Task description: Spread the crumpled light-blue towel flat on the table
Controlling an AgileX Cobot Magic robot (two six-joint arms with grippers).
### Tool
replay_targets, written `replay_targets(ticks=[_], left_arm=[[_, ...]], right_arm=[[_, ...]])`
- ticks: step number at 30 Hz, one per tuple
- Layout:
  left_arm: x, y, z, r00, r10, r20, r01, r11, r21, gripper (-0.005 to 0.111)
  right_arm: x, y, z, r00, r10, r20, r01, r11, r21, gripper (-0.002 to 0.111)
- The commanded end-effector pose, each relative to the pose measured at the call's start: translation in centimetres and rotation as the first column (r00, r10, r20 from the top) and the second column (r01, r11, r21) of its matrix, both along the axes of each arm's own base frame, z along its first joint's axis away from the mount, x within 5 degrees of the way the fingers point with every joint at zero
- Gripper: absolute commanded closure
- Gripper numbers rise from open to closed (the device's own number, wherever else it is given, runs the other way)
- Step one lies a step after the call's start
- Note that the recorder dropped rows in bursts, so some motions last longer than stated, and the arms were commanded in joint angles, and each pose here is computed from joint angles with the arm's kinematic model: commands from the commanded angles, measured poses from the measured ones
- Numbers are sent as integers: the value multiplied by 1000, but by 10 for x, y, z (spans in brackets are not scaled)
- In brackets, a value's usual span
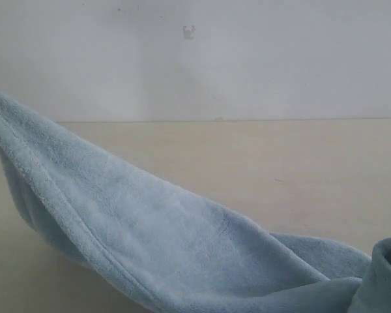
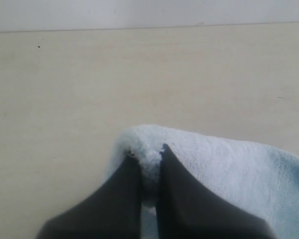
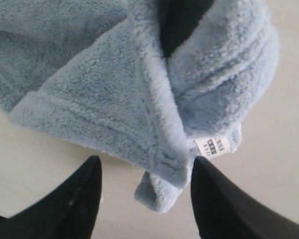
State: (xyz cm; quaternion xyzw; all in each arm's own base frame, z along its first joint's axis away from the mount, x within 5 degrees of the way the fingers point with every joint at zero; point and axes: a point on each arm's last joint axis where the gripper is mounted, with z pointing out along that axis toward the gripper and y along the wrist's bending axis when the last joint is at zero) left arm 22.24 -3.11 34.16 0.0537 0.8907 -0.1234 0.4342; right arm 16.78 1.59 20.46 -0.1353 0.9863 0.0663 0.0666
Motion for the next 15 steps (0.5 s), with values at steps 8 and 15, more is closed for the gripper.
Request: replay_targets(ticks=[8, 15], left_arm=[[-1, 1, 3, 1000, 12, 16, -12, 1000, -12, 103], [-1, 1, 3, 1000, 12, 16, -12, 1000, -12, 103]], right_arm=[[11, -4, -14, 999, -4, -36, 2, 999, -35, 57], [16, 1, -22, 999, 13, -51, -12, 1000, 20, 57]])
